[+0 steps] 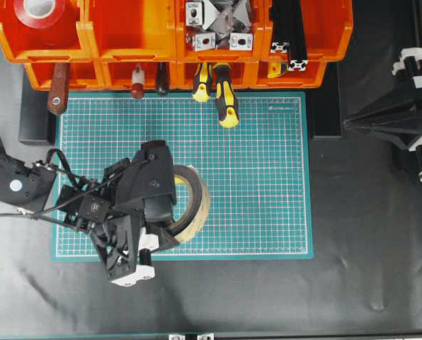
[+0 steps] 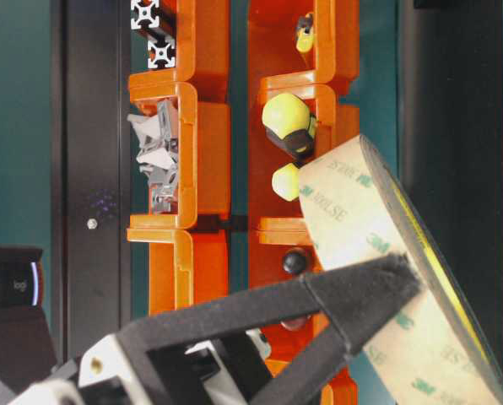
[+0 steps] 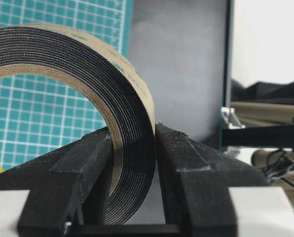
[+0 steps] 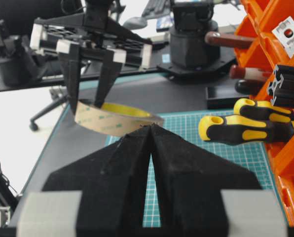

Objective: Pick foam from container rack with left arm.
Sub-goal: 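Lower the tape roll flat onto the mat center and open the left gripper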

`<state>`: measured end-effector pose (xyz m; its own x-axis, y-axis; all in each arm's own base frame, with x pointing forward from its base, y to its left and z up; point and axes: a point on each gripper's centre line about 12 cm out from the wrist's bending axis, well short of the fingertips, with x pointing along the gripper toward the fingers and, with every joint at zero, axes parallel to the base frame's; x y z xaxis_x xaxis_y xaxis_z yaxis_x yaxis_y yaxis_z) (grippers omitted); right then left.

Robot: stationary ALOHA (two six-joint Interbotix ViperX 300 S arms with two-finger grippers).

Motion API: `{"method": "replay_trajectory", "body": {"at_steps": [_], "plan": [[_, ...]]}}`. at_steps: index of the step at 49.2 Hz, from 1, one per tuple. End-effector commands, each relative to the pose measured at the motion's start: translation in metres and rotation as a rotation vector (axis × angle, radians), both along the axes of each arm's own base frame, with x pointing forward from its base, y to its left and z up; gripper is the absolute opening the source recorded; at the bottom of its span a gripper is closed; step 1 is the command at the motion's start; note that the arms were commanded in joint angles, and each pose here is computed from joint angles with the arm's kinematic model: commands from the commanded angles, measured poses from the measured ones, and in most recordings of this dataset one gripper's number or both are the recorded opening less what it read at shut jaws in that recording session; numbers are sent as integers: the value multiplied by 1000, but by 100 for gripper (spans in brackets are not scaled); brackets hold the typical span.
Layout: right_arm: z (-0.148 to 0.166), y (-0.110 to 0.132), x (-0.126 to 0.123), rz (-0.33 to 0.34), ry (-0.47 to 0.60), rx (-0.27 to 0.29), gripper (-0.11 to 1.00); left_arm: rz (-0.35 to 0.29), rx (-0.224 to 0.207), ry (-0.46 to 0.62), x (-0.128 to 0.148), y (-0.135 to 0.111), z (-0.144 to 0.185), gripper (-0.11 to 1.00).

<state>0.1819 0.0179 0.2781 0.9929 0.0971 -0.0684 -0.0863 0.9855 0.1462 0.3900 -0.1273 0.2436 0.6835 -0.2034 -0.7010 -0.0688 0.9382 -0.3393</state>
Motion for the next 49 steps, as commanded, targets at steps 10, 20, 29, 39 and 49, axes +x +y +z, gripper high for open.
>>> {"method": "replay_trajectory", "body": {"at_steps": [10,20,29,39,49], "plan": [[13,0,2,1,-32,6,0,13,-12,-45,4,5,18,25],[12,0,2,1,-27,6,0,21,-6,-21,4,7,16,25],[14,0,2,1,-33,6,0,30,-3,-22,5,11,17,25],[14,1,1,4,-35,7,0,54,3,-15,6,23,15,61],[15,2,1,7,-36,7,0,71,32,39,3,35,9,91]]}}
